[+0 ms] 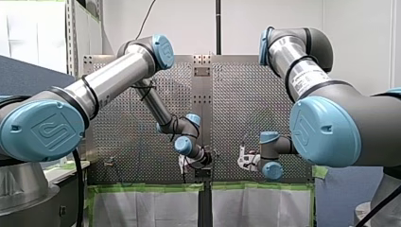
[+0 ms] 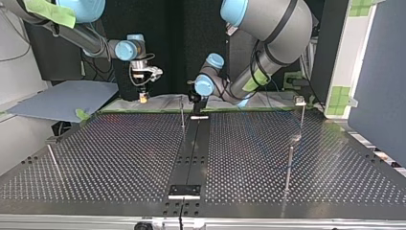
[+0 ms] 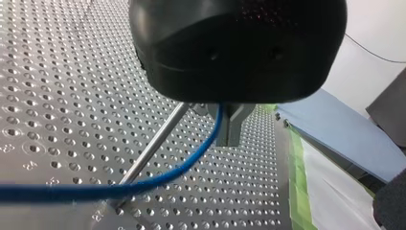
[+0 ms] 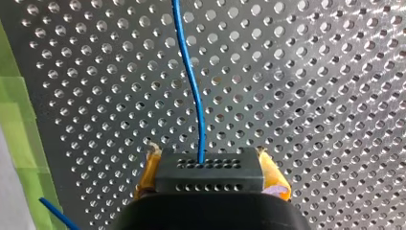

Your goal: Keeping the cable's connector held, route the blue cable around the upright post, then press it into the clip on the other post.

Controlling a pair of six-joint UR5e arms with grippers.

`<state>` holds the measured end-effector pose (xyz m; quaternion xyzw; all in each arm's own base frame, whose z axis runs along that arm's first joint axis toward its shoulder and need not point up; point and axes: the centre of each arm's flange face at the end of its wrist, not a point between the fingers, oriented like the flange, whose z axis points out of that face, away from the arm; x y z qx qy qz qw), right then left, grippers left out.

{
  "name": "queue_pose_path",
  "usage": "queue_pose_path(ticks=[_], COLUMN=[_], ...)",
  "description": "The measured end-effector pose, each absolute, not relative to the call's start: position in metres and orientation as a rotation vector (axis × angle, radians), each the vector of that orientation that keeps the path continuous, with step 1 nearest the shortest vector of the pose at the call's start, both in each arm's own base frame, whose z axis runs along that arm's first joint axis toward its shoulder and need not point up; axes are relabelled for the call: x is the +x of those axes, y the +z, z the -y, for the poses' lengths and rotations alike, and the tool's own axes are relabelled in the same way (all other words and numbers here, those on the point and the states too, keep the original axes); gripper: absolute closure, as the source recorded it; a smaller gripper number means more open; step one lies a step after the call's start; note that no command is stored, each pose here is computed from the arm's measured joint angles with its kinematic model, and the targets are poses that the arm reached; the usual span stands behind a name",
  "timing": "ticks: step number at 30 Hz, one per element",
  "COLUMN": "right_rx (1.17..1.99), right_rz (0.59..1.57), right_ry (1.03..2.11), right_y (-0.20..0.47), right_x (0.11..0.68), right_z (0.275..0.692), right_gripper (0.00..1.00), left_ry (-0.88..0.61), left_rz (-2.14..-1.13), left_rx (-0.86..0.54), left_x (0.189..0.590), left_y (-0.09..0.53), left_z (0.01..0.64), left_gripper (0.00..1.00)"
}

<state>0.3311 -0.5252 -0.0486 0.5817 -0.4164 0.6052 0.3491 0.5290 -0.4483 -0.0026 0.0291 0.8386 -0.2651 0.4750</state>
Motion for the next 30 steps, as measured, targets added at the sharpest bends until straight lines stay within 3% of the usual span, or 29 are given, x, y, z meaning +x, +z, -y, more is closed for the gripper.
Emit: queue_pose_path(ticks=[30], right_rx=[1.466], right_rz=[1.101], right_ry=[1.574], right_y=[-0.043], right_x=[0.318], right_z=[0.551], right_gripper=[1.00], left_ry=[-0.668], left_rz=[-2.010], left_rx=[0.012], left_x=[0.550], left_y=[0.001], left_z=[0.433], left_gripper=[1.00])
